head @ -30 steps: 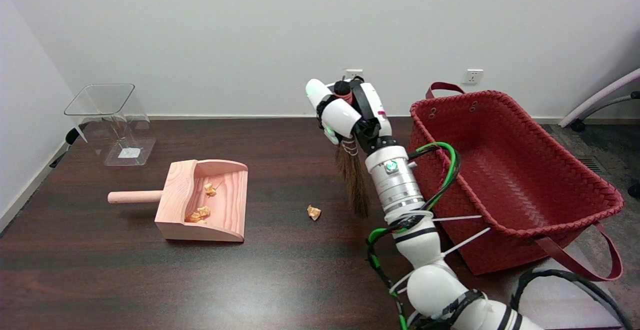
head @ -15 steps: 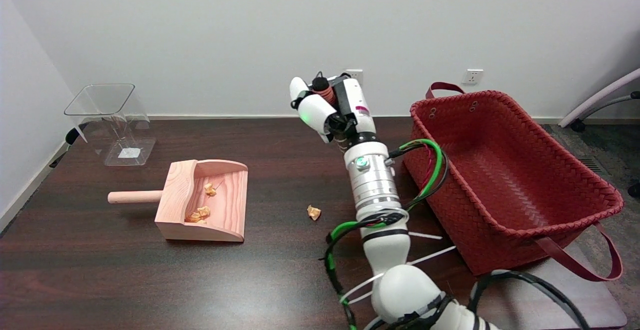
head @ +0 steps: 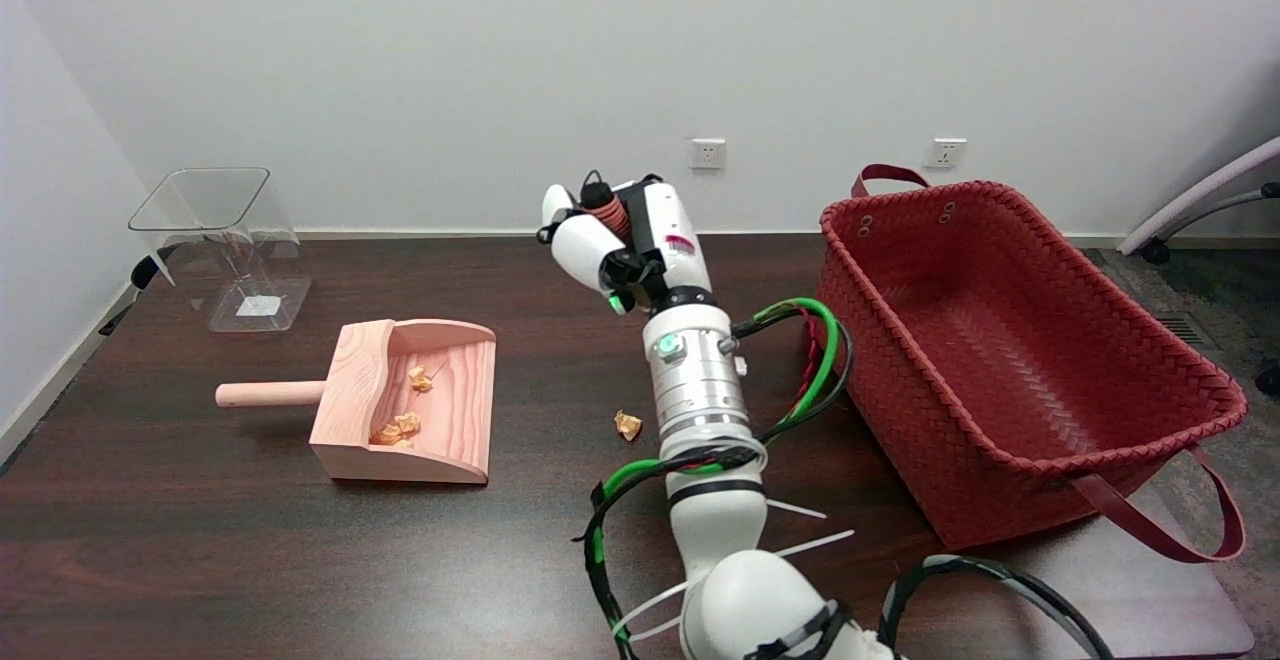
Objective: Sweep the paper balls into the dustpan.
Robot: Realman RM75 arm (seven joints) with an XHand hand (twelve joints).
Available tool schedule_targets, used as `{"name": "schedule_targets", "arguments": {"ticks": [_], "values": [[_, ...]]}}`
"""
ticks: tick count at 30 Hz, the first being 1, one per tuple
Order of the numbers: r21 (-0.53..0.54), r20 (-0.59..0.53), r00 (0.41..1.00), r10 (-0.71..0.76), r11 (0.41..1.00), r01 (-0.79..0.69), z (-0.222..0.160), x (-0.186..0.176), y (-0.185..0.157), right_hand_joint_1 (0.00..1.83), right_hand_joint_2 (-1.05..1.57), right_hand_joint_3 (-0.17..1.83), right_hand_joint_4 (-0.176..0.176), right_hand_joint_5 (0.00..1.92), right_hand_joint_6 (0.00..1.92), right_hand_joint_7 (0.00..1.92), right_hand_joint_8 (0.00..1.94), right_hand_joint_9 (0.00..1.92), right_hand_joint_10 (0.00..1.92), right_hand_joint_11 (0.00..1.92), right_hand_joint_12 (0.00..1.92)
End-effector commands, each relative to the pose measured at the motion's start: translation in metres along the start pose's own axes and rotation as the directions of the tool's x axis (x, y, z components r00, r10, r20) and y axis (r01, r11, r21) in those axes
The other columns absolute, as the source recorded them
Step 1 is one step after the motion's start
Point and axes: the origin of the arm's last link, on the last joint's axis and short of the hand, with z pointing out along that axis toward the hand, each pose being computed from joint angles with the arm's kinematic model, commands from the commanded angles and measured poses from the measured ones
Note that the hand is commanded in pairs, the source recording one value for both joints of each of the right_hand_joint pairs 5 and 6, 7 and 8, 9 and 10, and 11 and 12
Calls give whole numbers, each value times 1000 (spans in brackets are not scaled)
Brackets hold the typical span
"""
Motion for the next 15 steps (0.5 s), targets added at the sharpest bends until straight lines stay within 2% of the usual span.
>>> {"name": "schedule_targets", "arguments": {"ticks": [1, 6, 15], "values": [[108, -59, 998, -36, 993, 43, -6, -30, 19, 970, 1571, 930, 0, 1920, 1920, 1920, 1920, 1920, 1920, 1920, 1920], [141, -72, 996, -46, 989, 56, 2, -35, 24, 959, 1571, 944, 0, 1920, 1920, 1920, 1920, 1920, 1920, 1920, 1920], [118, -49, 998, -49, 992, 55, 8, -49, 31, 977, 1571, 933, 0, 1920, 1920, 1920, 1920, 1920, 1920, 1920, 1920]]}}
